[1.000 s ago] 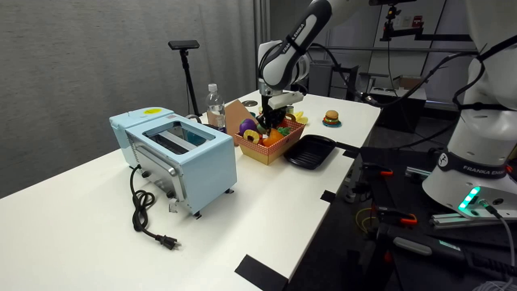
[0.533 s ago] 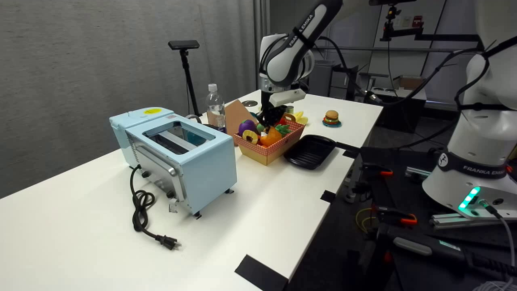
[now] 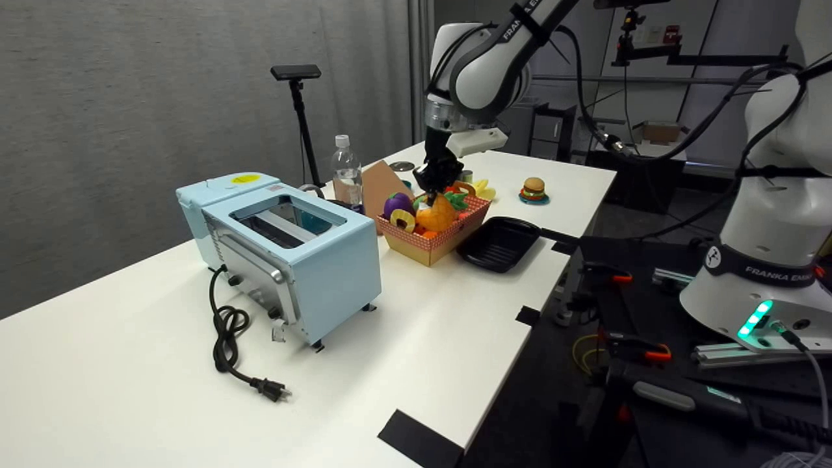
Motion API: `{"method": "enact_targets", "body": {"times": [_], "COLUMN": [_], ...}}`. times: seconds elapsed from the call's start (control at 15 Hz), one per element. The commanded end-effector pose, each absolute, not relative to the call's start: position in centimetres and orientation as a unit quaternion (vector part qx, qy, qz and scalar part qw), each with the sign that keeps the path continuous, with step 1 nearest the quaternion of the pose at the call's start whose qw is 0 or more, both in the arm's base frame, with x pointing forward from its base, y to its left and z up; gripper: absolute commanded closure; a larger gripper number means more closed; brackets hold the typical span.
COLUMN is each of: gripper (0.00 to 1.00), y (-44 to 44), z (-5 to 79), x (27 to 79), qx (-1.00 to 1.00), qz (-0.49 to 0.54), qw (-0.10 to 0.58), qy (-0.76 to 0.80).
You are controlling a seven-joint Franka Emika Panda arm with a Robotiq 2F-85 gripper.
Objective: Take the pineapple and purple plush toys out of the box and put them on the counter
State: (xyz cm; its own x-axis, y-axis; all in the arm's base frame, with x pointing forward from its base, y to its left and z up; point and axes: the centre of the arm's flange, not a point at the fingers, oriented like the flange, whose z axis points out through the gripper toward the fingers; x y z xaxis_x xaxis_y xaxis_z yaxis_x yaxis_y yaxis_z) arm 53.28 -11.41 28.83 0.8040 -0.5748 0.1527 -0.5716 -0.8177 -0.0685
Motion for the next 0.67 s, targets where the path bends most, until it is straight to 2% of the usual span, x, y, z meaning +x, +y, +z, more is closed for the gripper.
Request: {"method": "enact_targets", "body": {"times": [0.0, 0.6], "gripper": [0.97, 0.97], "y": [-9.5, -10.7], "z": [30.2, 32.0], "x": [50.9, 47.1], "qx": [-0.950, -0.920], "qz": [-0.098, -0.127], "qw": [0.012, 0.058], "qy": [0.297, 0.365]}}
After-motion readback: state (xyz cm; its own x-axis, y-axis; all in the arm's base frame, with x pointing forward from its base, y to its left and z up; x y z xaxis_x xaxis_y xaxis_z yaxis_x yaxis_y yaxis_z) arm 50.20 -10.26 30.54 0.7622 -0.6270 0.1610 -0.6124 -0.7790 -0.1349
